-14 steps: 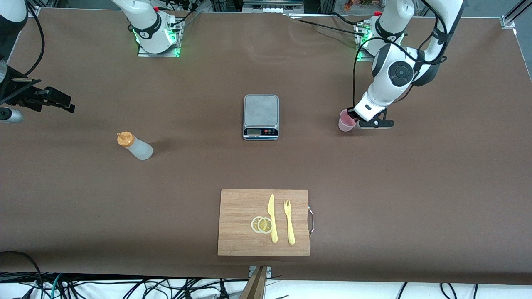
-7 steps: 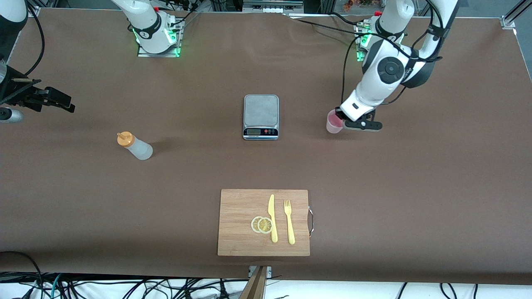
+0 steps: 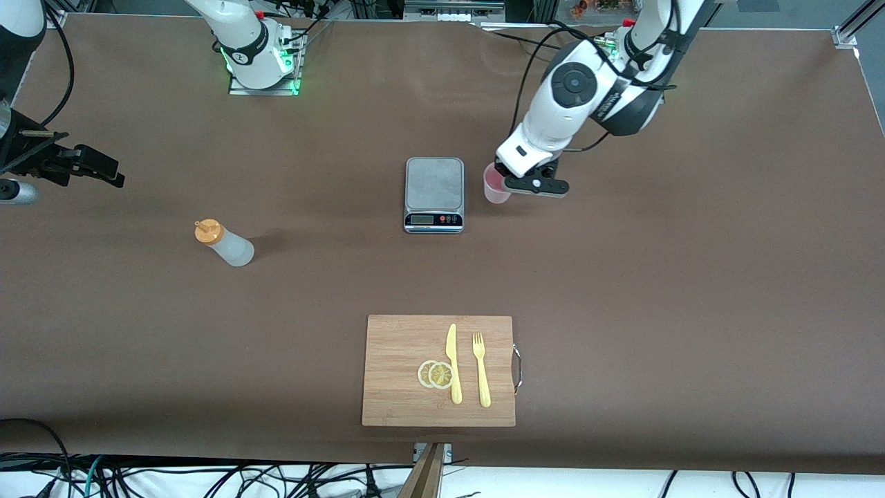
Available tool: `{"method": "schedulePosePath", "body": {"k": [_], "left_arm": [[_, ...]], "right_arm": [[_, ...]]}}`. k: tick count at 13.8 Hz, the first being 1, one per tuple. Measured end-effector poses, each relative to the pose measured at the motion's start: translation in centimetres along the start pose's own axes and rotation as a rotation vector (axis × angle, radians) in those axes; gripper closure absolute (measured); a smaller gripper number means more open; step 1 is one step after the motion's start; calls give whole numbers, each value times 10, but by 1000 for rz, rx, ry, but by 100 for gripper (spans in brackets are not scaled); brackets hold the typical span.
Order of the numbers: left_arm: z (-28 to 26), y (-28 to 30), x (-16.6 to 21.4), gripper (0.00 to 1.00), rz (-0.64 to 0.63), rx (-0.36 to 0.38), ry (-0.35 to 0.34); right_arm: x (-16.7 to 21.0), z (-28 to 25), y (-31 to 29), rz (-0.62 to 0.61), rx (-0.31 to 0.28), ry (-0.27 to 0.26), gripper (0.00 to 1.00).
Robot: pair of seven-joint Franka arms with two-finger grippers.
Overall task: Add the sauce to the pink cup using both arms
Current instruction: 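Carry the pink cup with the left gripper onto the scale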
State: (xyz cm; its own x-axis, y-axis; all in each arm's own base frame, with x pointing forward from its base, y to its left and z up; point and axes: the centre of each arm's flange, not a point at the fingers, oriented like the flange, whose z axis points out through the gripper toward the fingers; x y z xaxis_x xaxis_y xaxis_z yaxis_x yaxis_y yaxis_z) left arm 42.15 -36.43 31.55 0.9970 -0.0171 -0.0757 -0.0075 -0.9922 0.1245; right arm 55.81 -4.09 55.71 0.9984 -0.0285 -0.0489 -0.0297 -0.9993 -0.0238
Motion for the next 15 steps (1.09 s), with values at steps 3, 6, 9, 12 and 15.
{"method": "schedulePosePath", "body": {"k": [3,6,9,12,15], "left_arm": [[7,44,-9,96,-56,-25,-12],[22,84,-19,96,-87,-42,-40],[42,119,-29,96,-104,-53,-73],[59,131,-33,96,-95,-39,-84],[64,133,-28,96,-95,-30,-75]], "right_arm": [[0,0,0,0,0,0,0],[0,0,0,0,0,0,0],[0,0,0,0,0,0,0],[0,0,0,0,0,0,0],[0,0,0,0,0,0,0]]}}
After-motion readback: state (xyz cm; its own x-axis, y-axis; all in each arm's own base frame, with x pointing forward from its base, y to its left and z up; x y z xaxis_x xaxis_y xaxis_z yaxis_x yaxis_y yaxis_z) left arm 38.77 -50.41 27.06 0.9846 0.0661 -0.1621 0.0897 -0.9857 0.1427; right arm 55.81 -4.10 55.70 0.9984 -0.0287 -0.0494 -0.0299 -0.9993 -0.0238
